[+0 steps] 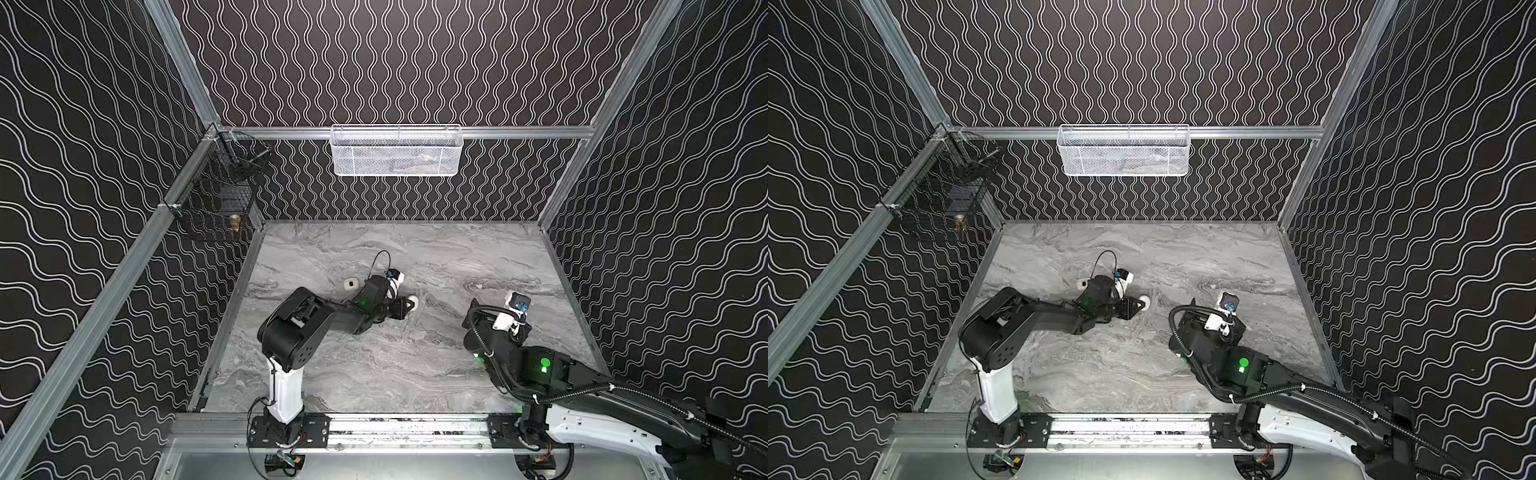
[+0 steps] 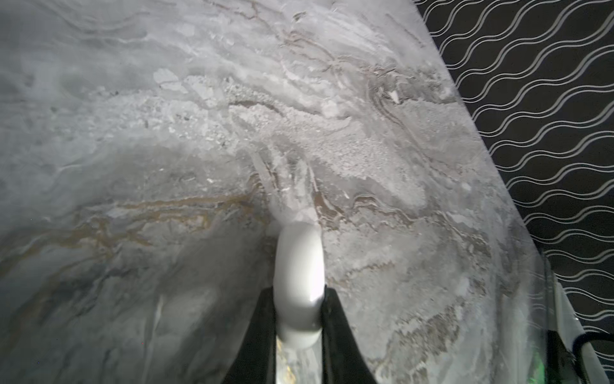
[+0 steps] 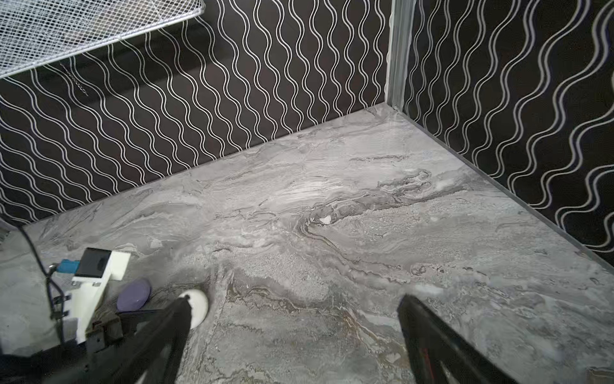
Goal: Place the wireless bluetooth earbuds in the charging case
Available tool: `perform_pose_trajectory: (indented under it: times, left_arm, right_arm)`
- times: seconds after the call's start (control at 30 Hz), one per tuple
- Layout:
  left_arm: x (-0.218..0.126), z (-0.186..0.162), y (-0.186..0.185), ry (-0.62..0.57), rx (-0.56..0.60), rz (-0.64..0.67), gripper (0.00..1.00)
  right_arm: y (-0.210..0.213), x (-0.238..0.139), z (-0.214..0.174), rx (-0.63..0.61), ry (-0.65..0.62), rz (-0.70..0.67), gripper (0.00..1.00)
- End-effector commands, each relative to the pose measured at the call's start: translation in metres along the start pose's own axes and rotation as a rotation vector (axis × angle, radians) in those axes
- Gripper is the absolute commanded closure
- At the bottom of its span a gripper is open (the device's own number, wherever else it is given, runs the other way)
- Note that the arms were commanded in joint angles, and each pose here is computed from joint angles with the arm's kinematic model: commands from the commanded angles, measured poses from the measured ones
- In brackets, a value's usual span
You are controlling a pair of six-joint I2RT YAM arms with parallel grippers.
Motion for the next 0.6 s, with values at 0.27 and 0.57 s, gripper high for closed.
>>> perform_pose_trajectory:
  times: [0.27, 0.57]
  left_arm:
    - [-0.006, 0.003, 0.004, -0.021, 0.035, 0.077, 0.52]
    - [-0.099, 0.059, -0.025, -0.169, 0.151, 0.243, 0.02]
  right_arm:
    - [0.021, 0.031, 0.013, 0.036, 0.155, 0.243, 0.01]
    - [0.036, 0.048, 0.086, 0.029, -0.063, 0.212, 0.01]
Point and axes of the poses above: each gripper's point midway between its finger pads, its own x axis out along the fingers, its own y axis along the line the jaws close on, z = x × y, the point moved 7 cm from there along -x, back along the fingers, and after that the axes turned 3 degrees about -x, right-handed, at the moved point
